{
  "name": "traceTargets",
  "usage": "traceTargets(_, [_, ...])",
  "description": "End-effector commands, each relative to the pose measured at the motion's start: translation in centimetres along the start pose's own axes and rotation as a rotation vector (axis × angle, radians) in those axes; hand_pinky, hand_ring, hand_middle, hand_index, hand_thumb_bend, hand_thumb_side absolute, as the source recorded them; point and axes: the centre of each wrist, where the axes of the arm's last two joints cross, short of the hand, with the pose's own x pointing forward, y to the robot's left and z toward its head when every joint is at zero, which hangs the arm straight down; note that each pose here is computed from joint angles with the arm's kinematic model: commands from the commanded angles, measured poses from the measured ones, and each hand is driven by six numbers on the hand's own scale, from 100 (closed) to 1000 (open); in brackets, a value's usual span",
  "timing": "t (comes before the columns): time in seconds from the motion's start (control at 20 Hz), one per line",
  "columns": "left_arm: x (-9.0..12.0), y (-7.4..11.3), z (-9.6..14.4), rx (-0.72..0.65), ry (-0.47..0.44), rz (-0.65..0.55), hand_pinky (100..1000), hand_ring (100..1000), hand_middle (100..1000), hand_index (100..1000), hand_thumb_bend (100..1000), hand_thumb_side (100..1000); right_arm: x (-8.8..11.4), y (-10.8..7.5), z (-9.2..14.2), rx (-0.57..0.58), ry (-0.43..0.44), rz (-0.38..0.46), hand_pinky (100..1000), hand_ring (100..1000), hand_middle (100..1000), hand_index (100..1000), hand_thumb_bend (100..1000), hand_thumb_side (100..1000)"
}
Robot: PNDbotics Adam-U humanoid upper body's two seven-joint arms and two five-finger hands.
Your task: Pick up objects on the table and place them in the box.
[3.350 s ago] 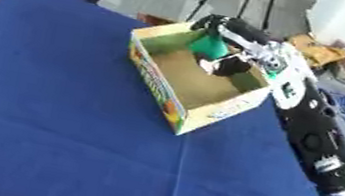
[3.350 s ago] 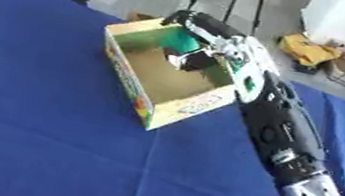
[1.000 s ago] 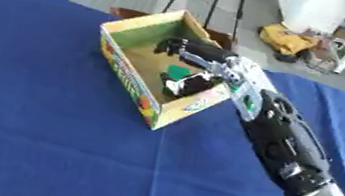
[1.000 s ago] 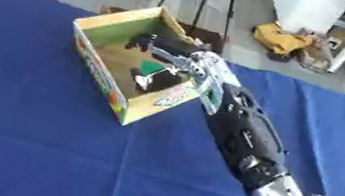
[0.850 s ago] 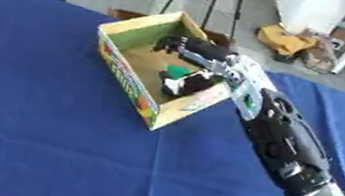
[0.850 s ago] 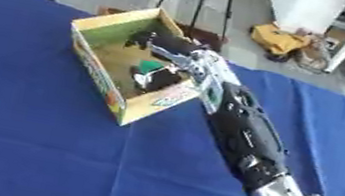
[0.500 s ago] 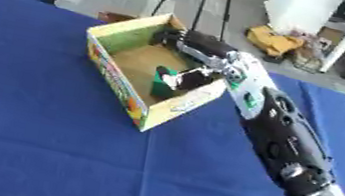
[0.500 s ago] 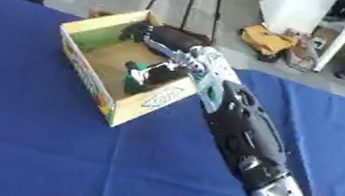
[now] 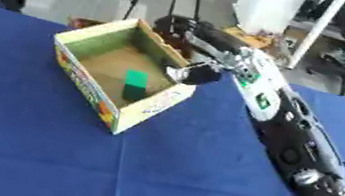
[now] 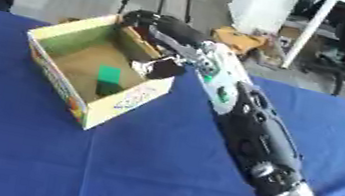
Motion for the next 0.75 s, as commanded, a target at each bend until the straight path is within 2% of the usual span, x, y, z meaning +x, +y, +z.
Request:
traceTargets(0.05, [0.7, 1.1, 0.1, 0.018, -0.013, -0.032, 639, 549, 548, 665, 380, 1000, 0.3, -2.7, 1.4, -0.081, -0.008, -0.007, 699, 809, 925, 939, 100, 349])
traceTargets(0.45, [1.6, 2.0, -0.6, 0.069, -0.051, -0.041, 639, 555, 554, 665, 376, 1000, 0.6, -2.1, 4.6, -0.261, 0.04, -0.237, 657, 747, 885, 938, 100, 459])
traceTargets(0.7, [2.1, 2.6, -0.8, 0.117, -0.078, -0.033, 639, 561, 562, 665, 378, 1000, 1.1, -0.7, 5.8, -0.379, 0.068, -0.444, 629, 706, 861, 932, 100, 635])
traceTargets(0.75, [2.1, 2.7, -0.8, 0.128, -0.081, -0.03, 639, 561, 562, 665, 380, 1000, 1.2, -0.4, 6.0, -0.397, 0.074, -0.491, 626, 702, 858, 931, 100, 639])
